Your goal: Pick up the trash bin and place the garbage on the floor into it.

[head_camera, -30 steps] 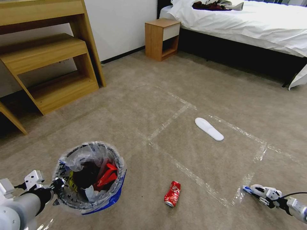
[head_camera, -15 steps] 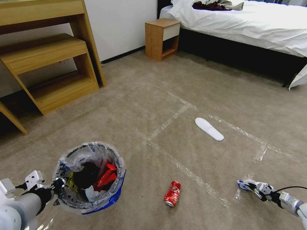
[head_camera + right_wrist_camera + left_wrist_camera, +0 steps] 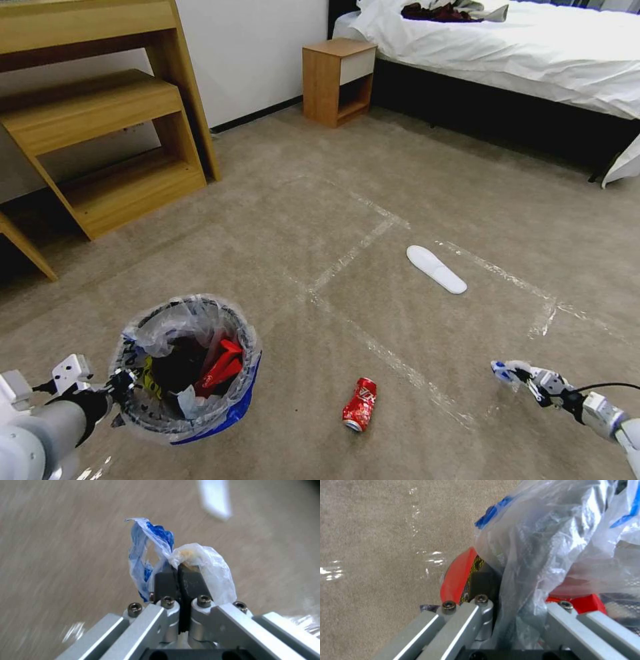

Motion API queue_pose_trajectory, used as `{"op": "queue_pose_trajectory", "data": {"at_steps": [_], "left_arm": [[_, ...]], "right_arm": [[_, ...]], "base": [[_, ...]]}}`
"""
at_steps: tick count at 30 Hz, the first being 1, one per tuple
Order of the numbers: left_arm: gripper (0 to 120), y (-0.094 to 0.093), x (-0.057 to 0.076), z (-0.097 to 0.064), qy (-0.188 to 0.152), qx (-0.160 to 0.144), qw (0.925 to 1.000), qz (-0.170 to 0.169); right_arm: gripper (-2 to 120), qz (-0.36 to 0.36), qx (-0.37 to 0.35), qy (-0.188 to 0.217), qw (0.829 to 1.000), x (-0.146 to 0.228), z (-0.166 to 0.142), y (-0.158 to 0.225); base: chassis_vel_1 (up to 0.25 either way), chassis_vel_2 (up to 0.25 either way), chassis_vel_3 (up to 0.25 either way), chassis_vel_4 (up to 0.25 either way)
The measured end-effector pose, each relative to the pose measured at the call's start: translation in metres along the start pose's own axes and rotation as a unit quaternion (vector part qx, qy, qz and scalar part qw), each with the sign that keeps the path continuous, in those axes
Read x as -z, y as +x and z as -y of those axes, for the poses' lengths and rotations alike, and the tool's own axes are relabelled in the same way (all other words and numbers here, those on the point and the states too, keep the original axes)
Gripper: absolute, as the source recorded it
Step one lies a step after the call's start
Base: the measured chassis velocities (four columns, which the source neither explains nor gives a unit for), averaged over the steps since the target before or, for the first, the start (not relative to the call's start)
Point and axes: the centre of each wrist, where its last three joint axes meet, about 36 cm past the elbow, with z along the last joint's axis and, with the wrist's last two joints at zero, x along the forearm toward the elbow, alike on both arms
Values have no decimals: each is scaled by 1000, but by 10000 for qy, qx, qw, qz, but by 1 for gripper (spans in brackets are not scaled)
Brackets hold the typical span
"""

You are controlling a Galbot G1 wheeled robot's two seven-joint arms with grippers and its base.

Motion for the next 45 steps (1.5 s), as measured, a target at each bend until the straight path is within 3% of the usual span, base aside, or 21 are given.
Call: {"op": "queue_pose_trajectory", "data": {"at_steps": [4,5,10,13,14,17,20,26,29,33,34,37,38,41,45], "left_arm": [[0,0,0,0,-4,-8,10000,1],[0,1,1,1,-10,-19,10000,17],[0,2,1,0,-11,-12,10000,24],[0,2,2,0,-2,-9,10000,38],[0,2,2,0,-2,-9,10000,38],[0,3,3,0,3,-6,10000,65],[0,4,4,0,2,-22,10000,77],[0,6,4,1,1,-36,10000,93],[0,8,3,1,10,-37,9999,106],[0,9,2,1,26,-53,9999,102],[0,9,2,1,26,-53,9999,102],[0,9,1,1,52,-57,9999,102],[0,9,1,1,52,-57,9999,102],[0,8,-1,1,89,-42,9999,90],[0,10,0,1,60,-42,9999,108]], "right_arm": [[0,636,-397,41,9972,37,14,-11],[0,1219,-665,118,9902,77,33,-19],[0,1917,-964,132,9766,128,60,-20],[0,2646,-1084,166,9581,179,82,-18],[0,2646,-1084,166,9581,179,82,-18],[0,3369,-974,198,9363,231,88,-17],[0,3756,-839,133,9229,258,85,-17],[0,4141,-641,44,9079,288,79,-19],[0,4619,31,-113,8868,348,55,-20],[0,4854,739,-197,8709,385,21,-24],[0,4854,739,-197,8709,385,21,-24],[0,4922,1442,-305,8579,411,-24,-35],[0,4922,1442,-305,8579,411,-24,-35],[0,4898,1982,-463,8477,418,-71,-53],[0,4849,2396,-470,8398,423,-102,-65]], "base": [[0,0,0,0],[0,0,0,0],[0,0,0,0],[0,0,0,0],[0,0,0,0],[0,0,0,0],[0,0,0,0],[0,0,0,0],[0,0,0,0],[0,0,0,0],[0,0,0,0],[0,0,0,0],[0,0,0,0],[0,0,0,0],[0,0,0,0]]}}
